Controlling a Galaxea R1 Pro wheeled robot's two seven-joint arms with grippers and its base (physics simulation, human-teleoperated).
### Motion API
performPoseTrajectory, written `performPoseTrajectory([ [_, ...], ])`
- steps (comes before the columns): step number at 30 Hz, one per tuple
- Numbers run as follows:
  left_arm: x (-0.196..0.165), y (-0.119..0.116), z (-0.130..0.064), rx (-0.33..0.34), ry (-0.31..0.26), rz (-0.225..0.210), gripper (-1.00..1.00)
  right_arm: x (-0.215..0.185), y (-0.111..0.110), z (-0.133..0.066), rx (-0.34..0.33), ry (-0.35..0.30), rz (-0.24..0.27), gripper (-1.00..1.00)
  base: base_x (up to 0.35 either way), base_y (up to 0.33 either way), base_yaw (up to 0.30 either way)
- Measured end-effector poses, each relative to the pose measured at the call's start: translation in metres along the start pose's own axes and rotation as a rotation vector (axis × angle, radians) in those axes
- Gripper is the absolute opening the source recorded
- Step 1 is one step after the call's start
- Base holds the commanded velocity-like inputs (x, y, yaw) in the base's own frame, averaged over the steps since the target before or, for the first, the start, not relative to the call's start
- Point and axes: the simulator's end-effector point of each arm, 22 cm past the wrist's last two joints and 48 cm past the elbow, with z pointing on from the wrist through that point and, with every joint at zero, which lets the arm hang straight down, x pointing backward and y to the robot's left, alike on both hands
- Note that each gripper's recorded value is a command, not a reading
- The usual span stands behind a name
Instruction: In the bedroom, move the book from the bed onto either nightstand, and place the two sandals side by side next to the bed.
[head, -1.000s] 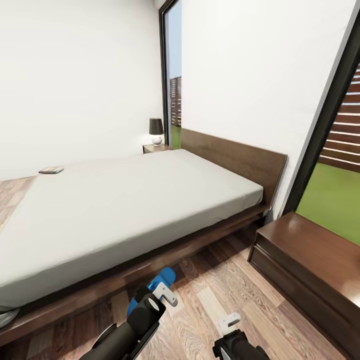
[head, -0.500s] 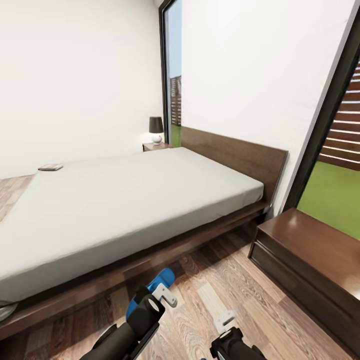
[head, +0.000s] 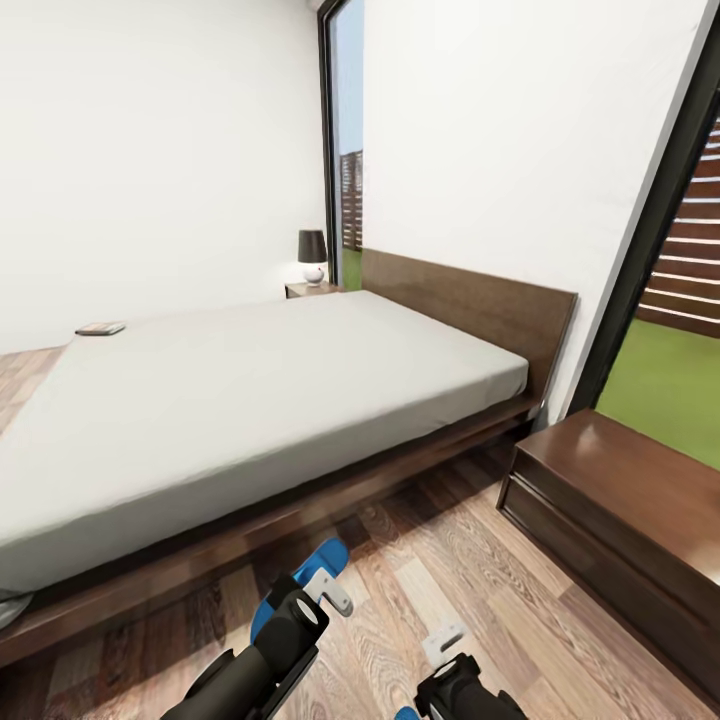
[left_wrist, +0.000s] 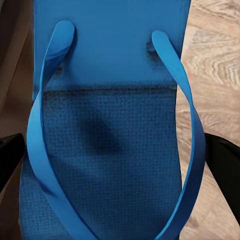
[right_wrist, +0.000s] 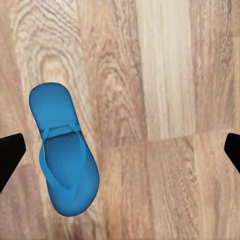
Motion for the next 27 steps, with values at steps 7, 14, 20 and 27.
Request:
performPoseTrajectory([
  [7, 0.005, -0.005, 0.006, -0.002, 0.000, 0.001, -1.00, -0.002, 0.014, 0.004, -0.014, -0.010, -0.006, 1.00, 0.000, 0.000, 0.000],
  [14, 0.005, -0.004, 0.006, -0.004, -0.001, 0.001, -1.00, -0.003, 0.028, 0.003, -0.068, -0.013, -0.014, 1.00, 0.000, 0.000, 0.000],
  [20, 0.013, -0.012, 0.015, -0.002, 0.000, 0.001, -1.00, 0.005, 0.050, 0.012, -0.148, -0.011, -0.022, 1.00, 0.000, 0.000, 0.000],
  [27, 0.016, -0.015, 0.018, -0.003, 0.001, 0.002, -1.00, 0.008, 0.053, 0.016, -0.161, -0.009, -0.023, 1.00, 0.000, 0.000, 0.000],
])
